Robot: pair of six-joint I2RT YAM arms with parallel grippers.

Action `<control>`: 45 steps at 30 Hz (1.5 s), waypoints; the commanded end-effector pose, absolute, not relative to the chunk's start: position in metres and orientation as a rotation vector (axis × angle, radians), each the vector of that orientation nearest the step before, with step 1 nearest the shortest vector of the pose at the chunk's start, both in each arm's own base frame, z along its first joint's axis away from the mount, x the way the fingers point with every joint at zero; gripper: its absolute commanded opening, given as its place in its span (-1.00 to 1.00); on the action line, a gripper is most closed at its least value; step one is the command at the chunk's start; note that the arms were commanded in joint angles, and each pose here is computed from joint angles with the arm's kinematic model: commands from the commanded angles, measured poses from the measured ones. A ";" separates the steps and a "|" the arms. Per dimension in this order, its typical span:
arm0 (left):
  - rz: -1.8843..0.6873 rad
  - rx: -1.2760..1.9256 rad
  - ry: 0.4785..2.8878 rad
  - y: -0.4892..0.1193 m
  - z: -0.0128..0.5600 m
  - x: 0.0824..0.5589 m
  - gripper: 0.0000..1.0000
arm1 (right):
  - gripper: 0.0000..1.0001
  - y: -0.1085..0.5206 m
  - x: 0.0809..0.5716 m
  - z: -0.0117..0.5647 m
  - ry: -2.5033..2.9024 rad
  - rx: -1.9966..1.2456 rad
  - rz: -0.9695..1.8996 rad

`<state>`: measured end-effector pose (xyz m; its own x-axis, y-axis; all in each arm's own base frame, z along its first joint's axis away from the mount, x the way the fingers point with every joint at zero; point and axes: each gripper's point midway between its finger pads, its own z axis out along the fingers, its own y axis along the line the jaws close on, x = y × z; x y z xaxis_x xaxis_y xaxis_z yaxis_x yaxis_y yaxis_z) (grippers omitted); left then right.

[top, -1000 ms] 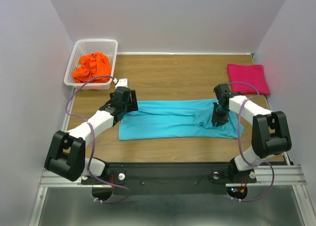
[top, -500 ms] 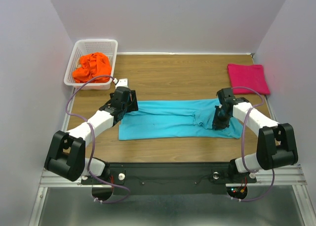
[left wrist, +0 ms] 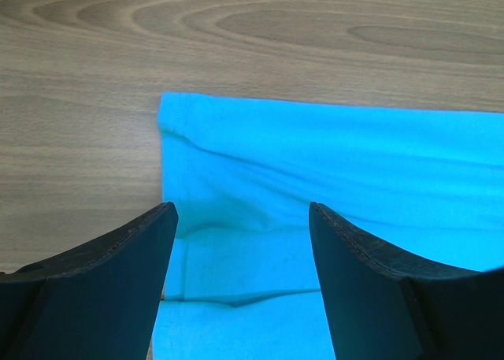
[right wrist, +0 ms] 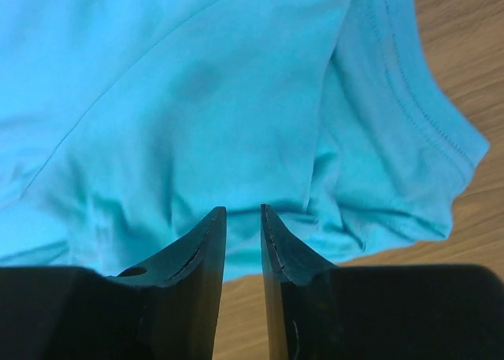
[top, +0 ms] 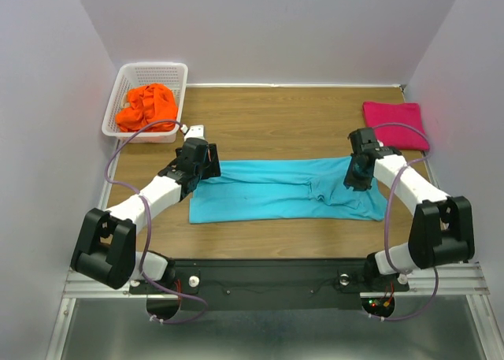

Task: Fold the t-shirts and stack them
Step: Fold the tshirt

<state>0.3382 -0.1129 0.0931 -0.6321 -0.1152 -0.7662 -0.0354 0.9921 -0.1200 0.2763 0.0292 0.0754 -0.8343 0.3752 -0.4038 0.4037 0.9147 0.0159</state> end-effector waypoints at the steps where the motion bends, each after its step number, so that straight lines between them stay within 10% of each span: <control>1: -0.138 -0.105 2.183 -0.114 0.114 0.344 0.59 | -0.40 0.013 0.293 0.062 2.644 0.594 -0.215; 45: -0.138 -0.093 2.206 -0.116 0.107 0.346 0.59 | -0.42 0.043 0.213 0.016 2.808 0.763 0.017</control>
